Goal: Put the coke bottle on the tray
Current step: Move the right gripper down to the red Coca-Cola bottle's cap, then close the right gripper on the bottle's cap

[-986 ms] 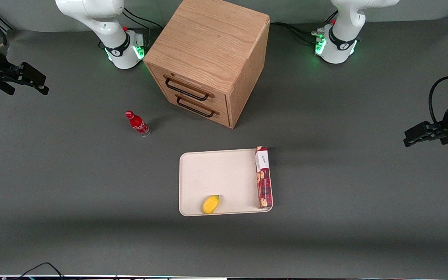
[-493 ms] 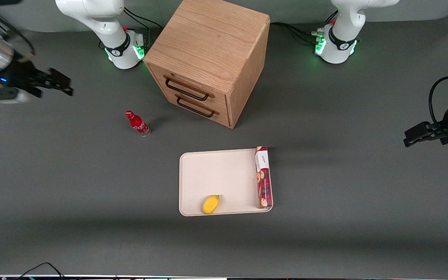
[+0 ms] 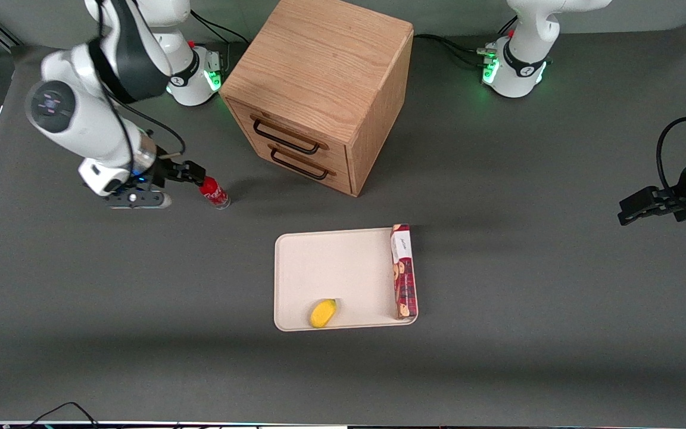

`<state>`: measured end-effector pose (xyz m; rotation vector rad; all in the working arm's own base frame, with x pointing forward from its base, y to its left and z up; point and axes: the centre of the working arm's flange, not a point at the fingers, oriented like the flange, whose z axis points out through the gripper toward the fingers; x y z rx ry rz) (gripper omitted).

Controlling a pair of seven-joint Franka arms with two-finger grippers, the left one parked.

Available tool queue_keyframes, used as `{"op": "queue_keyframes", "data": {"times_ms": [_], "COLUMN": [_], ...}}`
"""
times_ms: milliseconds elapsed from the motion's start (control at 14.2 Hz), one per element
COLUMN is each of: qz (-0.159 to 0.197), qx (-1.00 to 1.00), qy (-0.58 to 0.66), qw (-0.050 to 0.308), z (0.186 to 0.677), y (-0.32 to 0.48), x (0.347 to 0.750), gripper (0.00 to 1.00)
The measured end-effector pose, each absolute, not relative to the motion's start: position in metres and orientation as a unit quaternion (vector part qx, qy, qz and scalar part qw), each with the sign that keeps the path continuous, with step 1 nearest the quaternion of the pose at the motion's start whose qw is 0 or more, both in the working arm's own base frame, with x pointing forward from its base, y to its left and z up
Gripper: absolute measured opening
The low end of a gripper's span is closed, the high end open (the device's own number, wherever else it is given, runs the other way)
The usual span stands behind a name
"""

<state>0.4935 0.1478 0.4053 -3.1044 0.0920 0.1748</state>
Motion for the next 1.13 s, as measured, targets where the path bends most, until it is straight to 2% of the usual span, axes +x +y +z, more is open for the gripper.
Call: {"op": "queue_keyframes", "data": {"times_ms": [141, 352, 563, 704, 845, 1056, 1127], "qz": [0.056, 0.06, 0.061, 0.055, 0.051, 0.05, 0.049], "qx": [-0.998, -0.997, -0.997, -0.998, -0.998, -0.998, -0.998], "qy": [0.037, 0.038, 0.04, 0.04, 0.039, 0.031, 0.028], "qw": [0.011, 0.003, -0.003, -0.006, -0.007, -0.012, -0.015], "z": [0.363, 0.325, 0.322, 0.326, 0.33, 0.329, 0.329], "y": [0.151, 0.151, 0.146, 0.145, 0.144, 0.148, 0.149], "x": [0.473, 0.447, 0.435, 0.431, 0.429, 0.426, 0.426], "gripper": [1.0, 1.0, 1.0, 0.95, 0.77, 0.41, 0.32]}}
